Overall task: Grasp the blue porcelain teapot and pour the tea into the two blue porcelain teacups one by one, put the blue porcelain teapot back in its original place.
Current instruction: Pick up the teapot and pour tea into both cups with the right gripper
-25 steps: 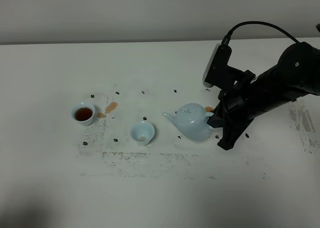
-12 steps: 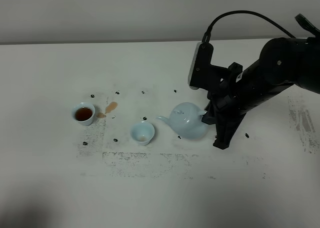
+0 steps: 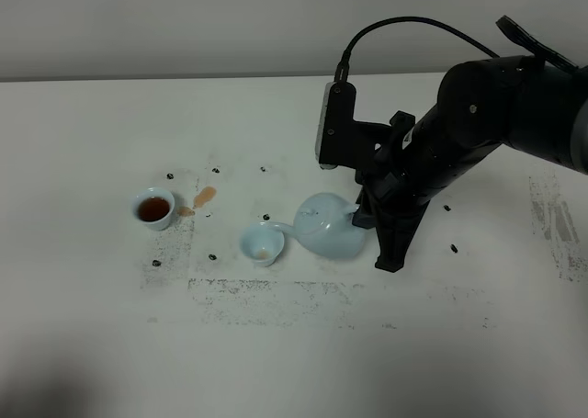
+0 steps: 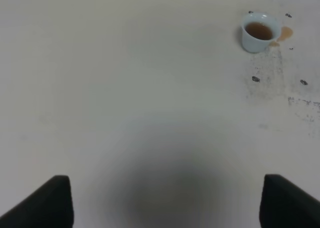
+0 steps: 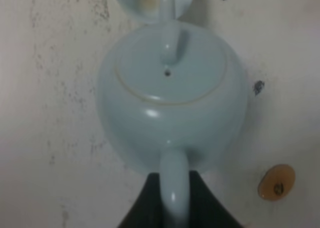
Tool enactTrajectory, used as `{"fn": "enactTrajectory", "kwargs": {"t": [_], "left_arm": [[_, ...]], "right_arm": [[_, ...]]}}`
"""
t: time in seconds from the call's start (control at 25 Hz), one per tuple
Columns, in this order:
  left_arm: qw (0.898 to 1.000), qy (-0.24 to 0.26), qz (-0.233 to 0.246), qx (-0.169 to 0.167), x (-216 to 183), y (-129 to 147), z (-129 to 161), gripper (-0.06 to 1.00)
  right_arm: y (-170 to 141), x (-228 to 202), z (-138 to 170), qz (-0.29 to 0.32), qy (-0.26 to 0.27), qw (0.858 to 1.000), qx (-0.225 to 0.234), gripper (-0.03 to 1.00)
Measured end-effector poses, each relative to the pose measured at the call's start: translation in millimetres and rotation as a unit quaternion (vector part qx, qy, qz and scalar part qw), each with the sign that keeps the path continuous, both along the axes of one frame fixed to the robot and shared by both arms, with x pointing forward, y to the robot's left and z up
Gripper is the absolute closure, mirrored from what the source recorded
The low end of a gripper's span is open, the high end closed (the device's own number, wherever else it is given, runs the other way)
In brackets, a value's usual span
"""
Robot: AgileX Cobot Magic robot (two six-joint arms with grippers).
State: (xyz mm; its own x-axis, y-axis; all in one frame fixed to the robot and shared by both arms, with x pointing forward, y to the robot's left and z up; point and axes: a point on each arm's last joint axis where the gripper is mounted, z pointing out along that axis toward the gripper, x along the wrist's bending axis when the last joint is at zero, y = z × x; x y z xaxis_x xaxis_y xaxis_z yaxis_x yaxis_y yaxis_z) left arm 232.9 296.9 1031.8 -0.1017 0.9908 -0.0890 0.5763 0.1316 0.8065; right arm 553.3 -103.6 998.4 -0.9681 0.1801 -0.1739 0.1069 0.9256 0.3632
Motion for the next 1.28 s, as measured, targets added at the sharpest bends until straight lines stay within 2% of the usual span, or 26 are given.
{"fn": "enactTrajectory", "kwargs": {"t": [0.44,0.96,1.28], "left_arm": [[1.0,0.0,0.0,0.0,0.0,0.0,-0.1,0.22],[1.0,0.0,0.0,0.0,0.0,0.0,-0.1,0.22],[1.0,0.0,0.0,0.0,0.0,0.0,-0.1,0.22]], "right_arm": [[7.9,-1.5,4.9,0.022,-0.03,0.998,-0.047,0.93],[24.5,-9.0,-4.1,0.053,-0.037,0.996,-0.069,0.93],[30.9,-3.7,7.9,0.05,-0.054,0.993,-0.087,0.93]]}}
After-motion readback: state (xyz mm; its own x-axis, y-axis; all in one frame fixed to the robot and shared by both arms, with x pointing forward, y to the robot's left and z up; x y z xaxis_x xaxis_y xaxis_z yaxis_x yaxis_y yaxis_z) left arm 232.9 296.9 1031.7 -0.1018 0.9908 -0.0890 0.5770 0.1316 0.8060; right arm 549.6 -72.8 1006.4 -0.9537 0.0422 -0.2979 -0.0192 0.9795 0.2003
